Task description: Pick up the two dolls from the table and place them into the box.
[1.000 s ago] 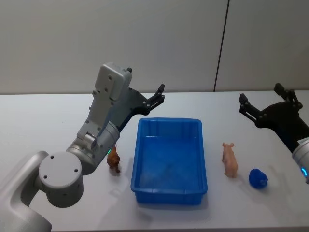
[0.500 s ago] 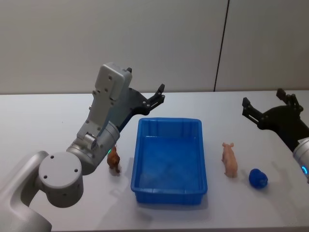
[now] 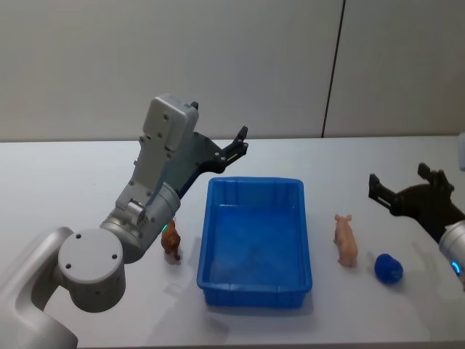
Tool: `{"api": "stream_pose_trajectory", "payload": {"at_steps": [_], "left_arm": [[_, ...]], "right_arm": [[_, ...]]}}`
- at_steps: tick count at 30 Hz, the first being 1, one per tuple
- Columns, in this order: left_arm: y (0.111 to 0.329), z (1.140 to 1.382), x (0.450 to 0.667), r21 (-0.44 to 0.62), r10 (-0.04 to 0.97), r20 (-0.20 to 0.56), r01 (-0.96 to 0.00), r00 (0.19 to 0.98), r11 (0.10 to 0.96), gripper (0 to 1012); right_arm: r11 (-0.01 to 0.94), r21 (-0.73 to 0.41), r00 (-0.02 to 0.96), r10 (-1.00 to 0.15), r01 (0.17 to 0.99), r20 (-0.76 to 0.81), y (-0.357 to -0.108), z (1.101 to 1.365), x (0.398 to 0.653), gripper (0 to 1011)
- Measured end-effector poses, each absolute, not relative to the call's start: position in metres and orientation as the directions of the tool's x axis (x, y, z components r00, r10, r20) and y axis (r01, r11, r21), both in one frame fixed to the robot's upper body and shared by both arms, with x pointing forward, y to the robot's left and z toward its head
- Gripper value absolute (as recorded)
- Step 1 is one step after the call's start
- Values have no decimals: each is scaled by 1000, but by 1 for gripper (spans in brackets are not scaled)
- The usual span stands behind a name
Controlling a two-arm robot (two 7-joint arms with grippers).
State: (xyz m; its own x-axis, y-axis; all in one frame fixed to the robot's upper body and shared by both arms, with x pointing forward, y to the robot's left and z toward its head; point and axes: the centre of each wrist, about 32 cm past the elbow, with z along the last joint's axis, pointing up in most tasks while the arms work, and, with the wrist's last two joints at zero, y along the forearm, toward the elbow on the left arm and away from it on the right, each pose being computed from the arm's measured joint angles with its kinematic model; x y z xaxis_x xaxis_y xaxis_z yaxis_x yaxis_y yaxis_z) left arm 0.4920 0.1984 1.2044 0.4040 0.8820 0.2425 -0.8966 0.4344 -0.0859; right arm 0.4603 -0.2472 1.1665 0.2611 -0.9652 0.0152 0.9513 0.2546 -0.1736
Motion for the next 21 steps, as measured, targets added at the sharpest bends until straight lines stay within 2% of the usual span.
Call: {"api": "stream_pose_trajectory", "payload": {"at_steps": [21], "left_arm": [[198, 1204, 492, -86, 882, 243, -897, 404, 434, 1001]], "right_arm": [[197, -368, 224, -974, 909, 31, -247, 1140, 449, 1001]]}}
